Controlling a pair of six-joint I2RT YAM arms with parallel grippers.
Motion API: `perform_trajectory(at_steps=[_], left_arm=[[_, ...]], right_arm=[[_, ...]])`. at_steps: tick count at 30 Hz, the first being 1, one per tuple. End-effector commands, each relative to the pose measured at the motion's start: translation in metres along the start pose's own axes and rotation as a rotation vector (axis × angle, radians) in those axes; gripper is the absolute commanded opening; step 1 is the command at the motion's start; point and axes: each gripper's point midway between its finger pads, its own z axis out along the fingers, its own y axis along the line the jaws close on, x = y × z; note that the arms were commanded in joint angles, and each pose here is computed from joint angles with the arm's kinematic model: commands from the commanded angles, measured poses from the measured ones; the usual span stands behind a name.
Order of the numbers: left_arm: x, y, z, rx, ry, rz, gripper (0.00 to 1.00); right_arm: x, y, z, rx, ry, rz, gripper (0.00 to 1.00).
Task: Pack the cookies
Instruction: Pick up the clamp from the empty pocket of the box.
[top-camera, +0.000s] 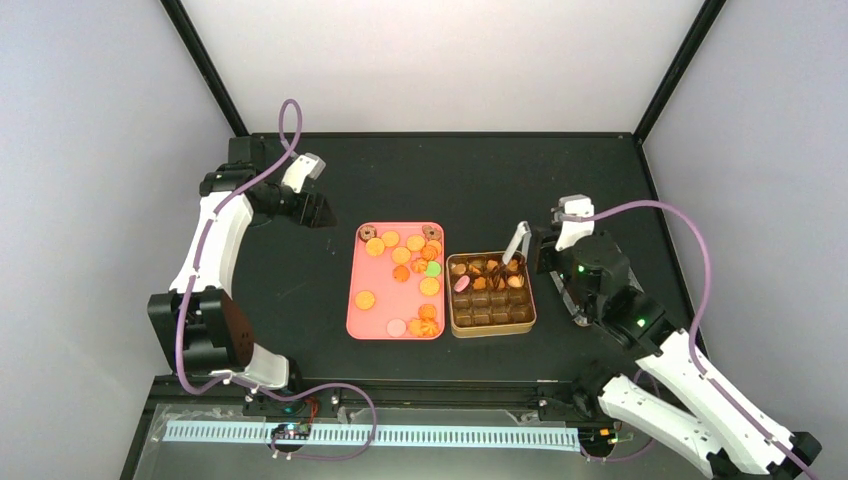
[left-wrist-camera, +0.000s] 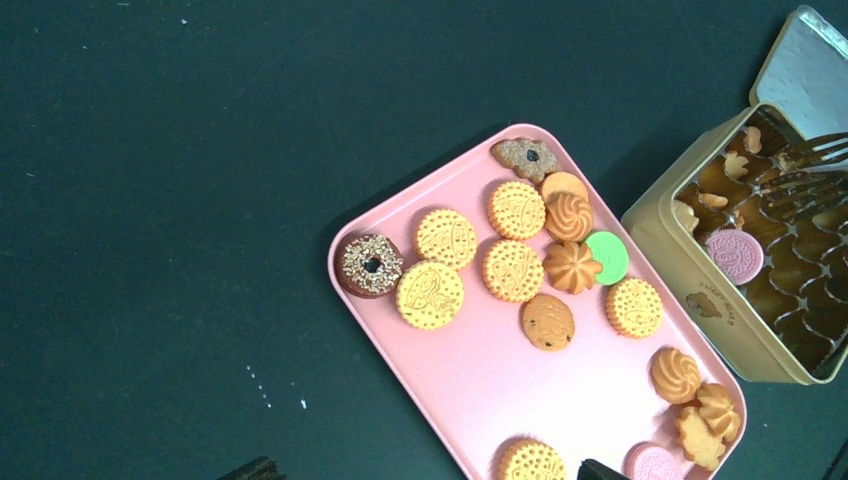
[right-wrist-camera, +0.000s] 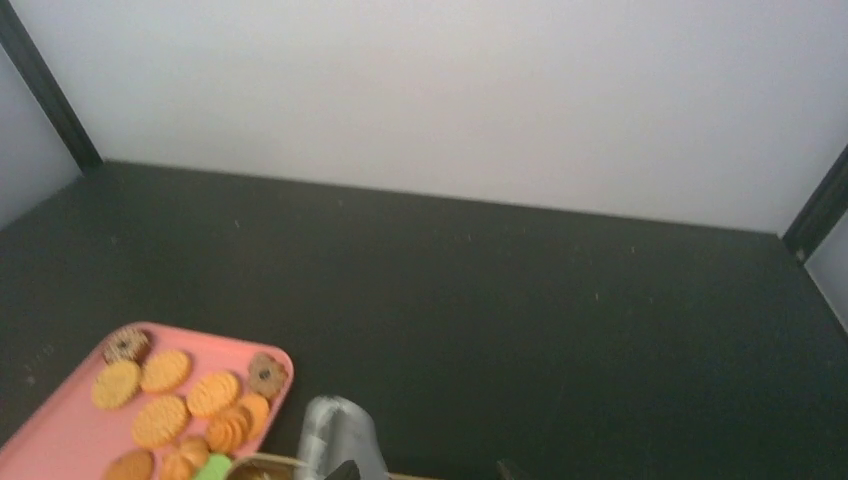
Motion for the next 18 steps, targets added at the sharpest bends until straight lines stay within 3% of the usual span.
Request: perform_trajectory(at_steps=[1, 18], left_arm=[[-0.008, -0.002, 0.001, 0.035, -0.016, 0.008, 0.79], [-0.004, -0.005, 0.0, 0.044, -0.011, 0.018, 0.79]], right_arm=[[0.041, 0.0, 0.01, 0.002, 0.099, -0.007, 0.35], [0.075, 0.018, 0.024, -0.071, 0.194, -0.013, 0.31]])
